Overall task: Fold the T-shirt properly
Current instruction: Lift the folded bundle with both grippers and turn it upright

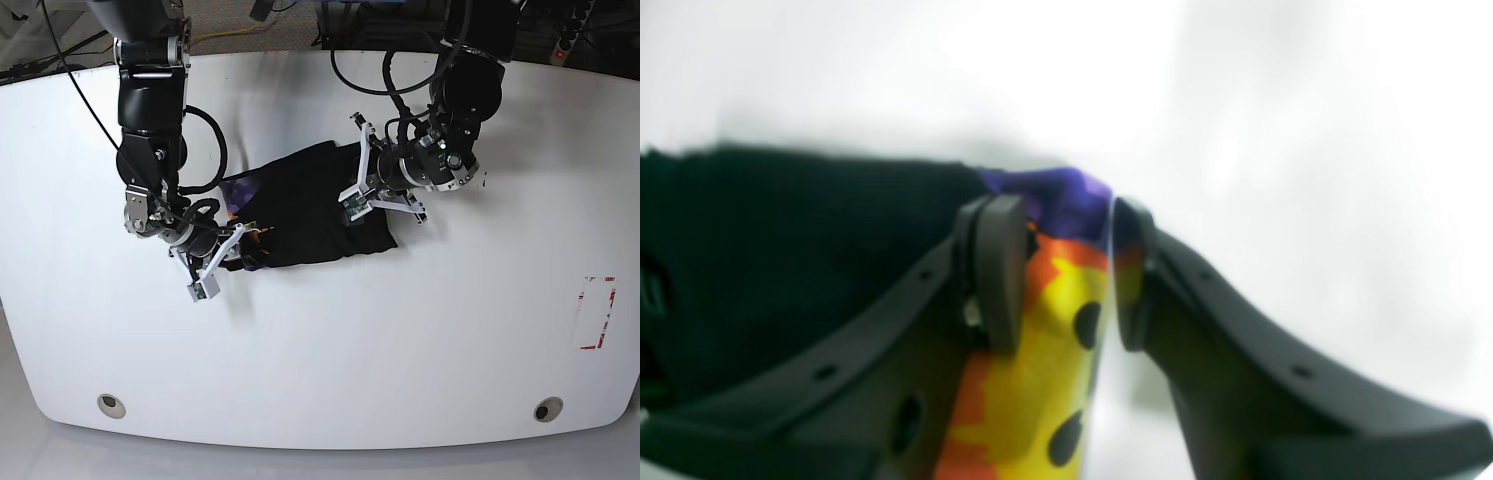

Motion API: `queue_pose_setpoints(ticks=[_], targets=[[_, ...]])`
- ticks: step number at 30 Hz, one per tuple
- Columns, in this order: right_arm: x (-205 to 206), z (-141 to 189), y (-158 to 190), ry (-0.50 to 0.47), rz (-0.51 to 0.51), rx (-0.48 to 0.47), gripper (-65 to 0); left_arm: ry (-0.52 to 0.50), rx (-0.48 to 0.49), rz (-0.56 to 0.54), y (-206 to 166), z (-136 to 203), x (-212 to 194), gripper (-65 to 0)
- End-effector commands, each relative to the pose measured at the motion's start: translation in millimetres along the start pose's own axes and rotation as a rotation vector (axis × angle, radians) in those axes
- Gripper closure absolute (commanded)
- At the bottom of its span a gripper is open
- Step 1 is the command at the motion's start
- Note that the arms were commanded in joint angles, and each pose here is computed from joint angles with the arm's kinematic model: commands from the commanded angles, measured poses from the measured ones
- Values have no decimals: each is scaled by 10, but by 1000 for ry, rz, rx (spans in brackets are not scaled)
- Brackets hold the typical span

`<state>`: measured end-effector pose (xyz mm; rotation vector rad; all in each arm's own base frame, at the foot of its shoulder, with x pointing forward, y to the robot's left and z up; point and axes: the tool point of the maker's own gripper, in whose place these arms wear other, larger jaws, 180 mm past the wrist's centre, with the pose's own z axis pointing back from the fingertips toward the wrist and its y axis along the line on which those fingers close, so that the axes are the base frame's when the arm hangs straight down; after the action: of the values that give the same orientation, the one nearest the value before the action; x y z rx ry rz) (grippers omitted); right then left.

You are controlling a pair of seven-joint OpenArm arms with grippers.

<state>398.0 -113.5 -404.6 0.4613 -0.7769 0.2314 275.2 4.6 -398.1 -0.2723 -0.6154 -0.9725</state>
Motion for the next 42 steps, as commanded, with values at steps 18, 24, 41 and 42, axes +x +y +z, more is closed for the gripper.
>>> queue_pose_setpoints(ticks=[18,24,41,42], targets=[[-75,635,619,-59,241,45,-203,-12,192,-96,1215,326,127,-13],[131,690,704,-87,285,39,-203,-81,262,-201,1084,665,391,-13],[-148,84,793,-3,224,150,-203,-110,74,-60,48,331,278,-15],[-184,79,811,5,225,155,-203,-86,58,-46,43,261,200,-15]])
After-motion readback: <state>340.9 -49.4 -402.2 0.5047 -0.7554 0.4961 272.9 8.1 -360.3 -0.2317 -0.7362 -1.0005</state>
